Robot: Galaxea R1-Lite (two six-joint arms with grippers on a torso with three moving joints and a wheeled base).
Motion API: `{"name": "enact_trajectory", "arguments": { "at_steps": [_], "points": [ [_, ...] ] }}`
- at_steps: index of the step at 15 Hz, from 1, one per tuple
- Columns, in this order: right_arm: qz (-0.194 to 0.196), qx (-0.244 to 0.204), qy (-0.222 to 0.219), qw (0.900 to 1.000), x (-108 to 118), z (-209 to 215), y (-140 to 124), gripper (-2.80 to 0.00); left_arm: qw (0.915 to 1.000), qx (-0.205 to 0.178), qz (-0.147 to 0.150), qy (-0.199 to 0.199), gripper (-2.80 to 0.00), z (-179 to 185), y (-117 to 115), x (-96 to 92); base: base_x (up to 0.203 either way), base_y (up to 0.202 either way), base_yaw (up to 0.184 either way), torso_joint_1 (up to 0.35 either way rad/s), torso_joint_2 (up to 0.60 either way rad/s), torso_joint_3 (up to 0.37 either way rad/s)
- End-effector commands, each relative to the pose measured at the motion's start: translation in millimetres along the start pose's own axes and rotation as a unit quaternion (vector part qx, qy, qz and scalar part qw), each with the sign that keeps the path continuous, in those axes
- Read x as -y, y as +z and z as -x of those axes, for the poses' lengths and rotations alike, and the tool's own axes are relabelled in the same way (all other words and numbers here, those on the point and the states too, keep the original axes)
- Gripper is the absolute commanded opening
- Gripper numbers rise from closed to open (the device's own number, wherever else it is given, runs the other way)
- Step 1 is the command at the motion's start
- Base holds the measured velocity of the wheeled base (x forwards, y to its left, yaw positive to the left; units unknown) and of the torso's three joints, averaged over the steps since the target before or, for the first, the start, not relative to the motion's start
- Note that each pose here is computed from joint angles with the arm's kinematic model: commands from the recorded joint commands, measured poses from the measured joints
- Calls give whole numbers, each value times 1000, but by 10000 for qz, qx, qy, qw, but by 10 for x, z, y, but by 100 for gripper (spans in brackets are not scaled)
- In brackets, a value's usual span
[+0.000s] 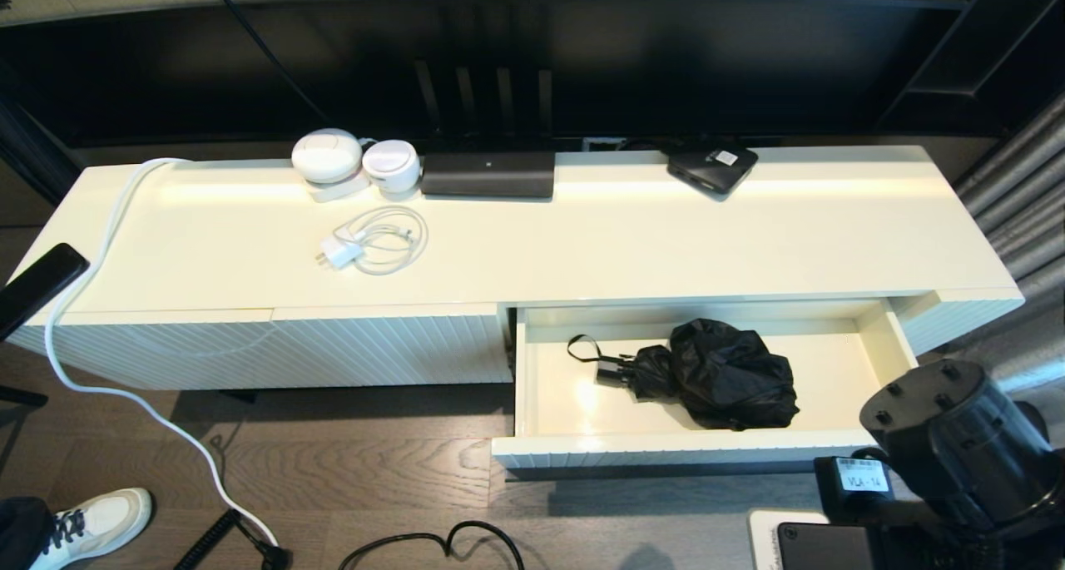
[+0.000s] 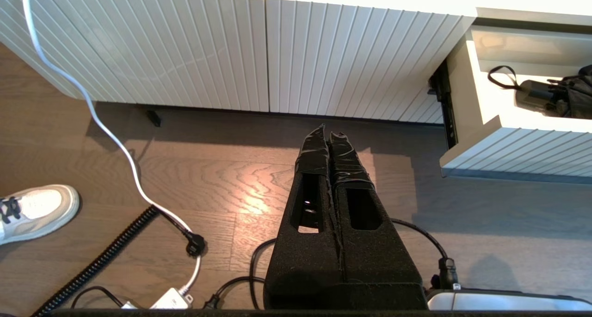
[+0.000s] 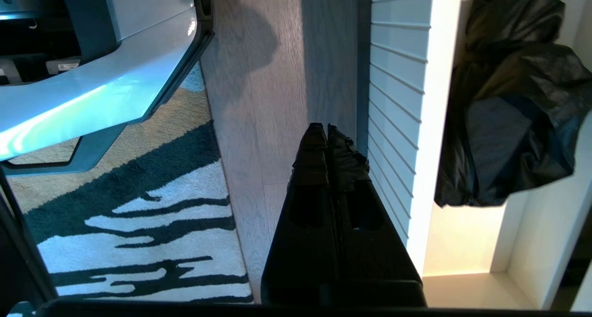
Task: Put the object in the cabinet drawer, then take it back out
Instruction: Close the drawer
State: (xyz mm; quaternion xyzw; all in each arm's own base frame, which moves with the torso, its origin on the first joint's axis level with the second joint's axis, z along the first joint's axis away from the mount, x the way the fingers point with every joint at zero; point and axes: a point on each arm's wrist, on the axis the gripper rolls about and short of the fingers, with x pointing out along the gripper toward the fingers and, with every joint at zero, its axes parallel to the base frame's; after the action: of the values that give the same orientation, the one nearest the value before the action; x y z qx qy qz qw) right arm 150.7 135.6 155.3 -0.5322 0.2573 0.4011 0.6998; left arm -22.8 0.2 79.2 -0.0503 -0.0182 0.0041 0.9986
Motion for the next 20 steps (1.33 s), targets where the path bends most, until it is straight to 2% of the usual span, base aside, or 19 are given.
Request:
{"name": "enact_trajectory", "arguments": {
  "at_steps": [1,9,12,14,17,20],
  "points": [
    [84,-230,215,9995,-45,-200,2,-280,10000,5,4,3,-280,0,0,0,0,0,0,0,0,0],
    [3,-93,35,10000,-198,-376,-99,-280,10000,5,4,3,-280,0,0,0,0,0,0,0,0,0],
    [-452,-26,-42,9990,-219,-477,-93,-280,10000,5,4,3,-280,0,0,0,0,0,0,0,0,0],
    [-499,26,-123,9987,-248,-521,-110,-280,10000,5,4,3,-280,0,0,0,0,0,0,0,0,0],
    [-557,80,-493,9972,-303,-588,-158,-280,10000,5,4,3,-280,0,0,0,0,0,0,0,0,0],
    [-589,-60,-705,9958,-341,-603,-210,-280,10000,5,4,3,-280,0,0,0,0,0,0,0,0,0]
  ]
}}
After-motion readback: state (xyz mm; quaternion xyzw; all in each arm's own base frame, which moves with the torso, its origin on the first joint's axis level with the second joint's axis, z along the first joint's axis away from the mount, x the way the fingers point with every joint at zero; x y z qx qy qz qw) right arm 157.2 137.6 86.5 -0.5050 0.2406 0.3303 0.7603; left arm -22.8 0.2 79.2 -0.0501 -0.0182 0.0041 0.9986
